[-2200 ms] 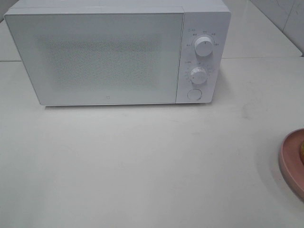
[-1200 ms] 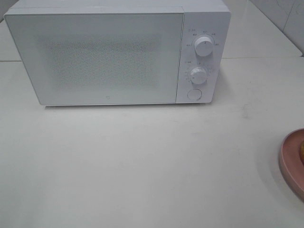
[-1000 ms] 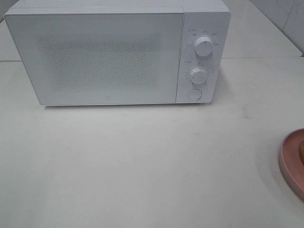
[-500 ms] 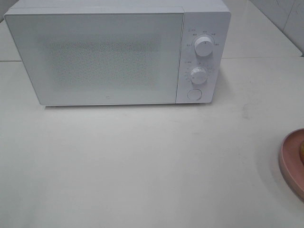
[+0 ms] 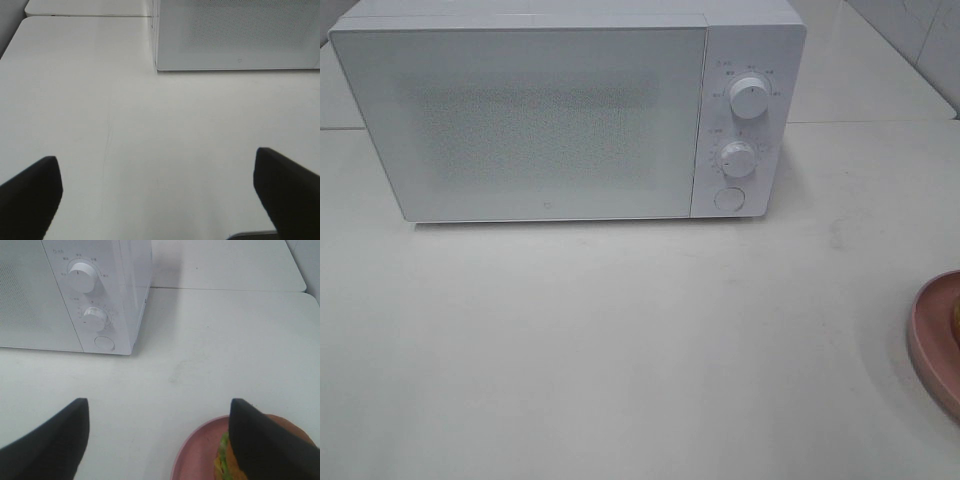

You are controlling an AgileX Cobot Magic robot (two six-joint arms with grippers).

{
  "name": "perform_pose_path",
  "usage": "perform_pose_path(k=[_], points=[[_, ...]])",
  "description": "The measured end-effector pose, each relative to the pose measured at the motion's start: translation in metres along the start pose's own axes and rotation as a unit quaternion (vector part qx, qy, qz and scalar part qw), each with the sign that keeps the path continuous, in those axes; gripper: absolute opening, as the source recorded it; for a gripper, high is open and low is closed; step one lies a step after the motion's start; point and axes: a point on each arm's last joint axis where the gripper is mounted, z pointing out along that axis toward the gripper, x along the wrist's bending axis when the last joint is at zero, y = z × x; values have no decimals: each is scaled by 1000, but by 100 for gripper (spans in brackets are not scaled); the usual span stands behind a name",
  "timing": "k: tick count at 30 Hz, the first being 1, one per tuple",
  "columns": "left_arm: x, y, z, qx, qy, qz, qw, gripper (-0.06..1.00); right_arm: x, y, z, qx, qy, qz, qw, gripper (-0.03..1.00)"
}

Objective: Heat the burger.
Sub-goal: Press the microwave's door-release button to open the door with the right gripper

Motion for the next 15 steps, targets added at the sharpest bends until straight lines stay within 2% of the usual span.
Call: perform_pose_path(k=[10,15], points=[[0,0,0,0,0,0,1000,96,0,10,34,6,-2,1,1000,75],[0,0,0,0,0,0,1000,96,0,12,53,-13,-1,1,1000,75]])
